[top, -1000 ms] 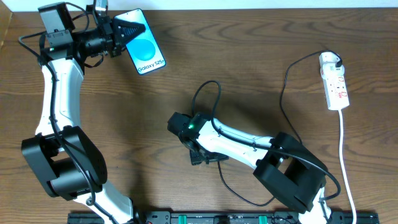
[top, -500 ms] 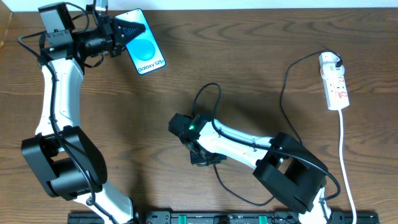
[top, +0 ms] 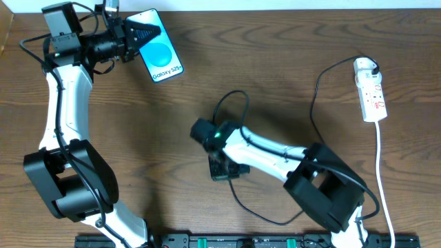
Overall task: Plug charger to phone and switch on socket
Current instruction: 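Close the right gripper on the cable plug and lift it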
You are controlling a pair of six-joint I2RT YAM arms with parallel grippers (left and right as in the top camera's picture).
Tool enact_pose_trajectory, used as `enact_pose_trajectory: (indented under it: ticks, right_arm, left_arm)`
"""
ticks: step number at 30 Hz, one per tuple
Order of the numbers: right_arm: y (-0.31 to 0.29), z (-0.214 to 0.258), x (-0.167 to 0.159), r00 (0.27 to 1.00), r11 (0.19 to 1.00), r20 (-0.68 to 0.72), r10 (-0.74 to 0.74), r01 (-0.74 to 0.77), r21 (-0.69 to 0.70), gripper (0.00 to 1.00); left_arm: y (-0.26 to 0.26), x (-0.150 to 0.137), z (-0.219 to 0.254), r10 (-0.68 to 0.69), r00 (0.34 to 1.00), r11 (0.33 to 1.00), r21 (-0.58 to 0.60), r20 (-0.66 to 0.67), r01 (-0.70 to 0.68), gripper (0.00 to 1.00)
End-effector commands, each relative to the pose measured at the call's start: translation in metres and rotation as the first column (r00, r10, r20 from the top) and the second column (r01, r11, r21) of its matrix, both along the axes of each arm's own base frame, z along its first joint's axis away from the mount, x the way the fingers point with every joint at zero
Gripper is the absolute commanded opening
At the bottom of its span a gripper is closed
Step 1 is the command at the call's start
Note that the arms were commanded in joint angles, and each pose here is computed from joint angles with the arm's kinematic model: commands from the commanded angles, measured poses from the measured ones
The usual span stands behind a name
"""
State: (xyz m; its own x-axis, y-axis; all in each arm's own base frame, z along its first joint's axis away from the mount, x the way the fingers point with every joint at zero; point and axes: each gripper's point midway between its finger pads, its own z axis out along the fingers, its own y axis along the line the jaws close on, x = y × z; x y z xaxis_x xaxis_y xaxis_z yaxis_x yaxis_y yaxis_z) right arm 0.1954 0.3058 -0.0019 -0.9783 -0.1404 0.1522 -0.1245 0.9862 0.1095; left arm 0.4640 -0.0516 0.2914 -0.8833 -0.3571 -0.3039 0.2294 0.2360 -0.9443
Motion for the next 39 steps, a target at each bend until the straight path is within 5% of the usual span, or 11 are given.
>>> enact_pose_trajectory:
  ticks: [1, 7, 17, 21, 39]
  right_arm:
    - [0.013, 0.005, 0.002, 0.992, 0.983, -0.122, 0.029, -0.006, 0.185, 0.01]
    - [0.038, 0.037, 0.032, 0.98, 0.852, -0.186, 0.077, 0.032, 0.523, 0.01]
    - [0.071, 0.118, 0.085, 0.976, 0.391, 0.048, 0.211, -0.129, 0.911, 0.01]
    - [0.079, 0.146, 0.092, 0.957, 0.233, 0.162, 0.239, -0.218, 0.948, 0.01]
    - [0.094, 0.231, 0.117, 0.884, -0.057, 0.438, 0.162, -0.435, 0.899, 0.01]
  left_arm:
    - [0.008, -0.007, 0.017, -0.009, 0.999, 1.0, -0.012, 0.048, 0.01, 0.08]
    - [0.022, -0.006, 0.017, 0.023, 0.999, 1.0, -0.018, 0.035, -0.022, 0.07]
    - [0.025, -0.003, 0.021, 0.032, 0.999, 0.999, -0.029, 0.028, -0.031, 0.07]
    - [0.025, -0.001, 0.035, 0.015, 0.998, 0.999, -0.046, 0.065, -0.012, 0.07]
    - [0.007, -0.006, 0.049, -0.065, 0.993, 0.995, -0.067, 0.1, 0.072, 0.07]
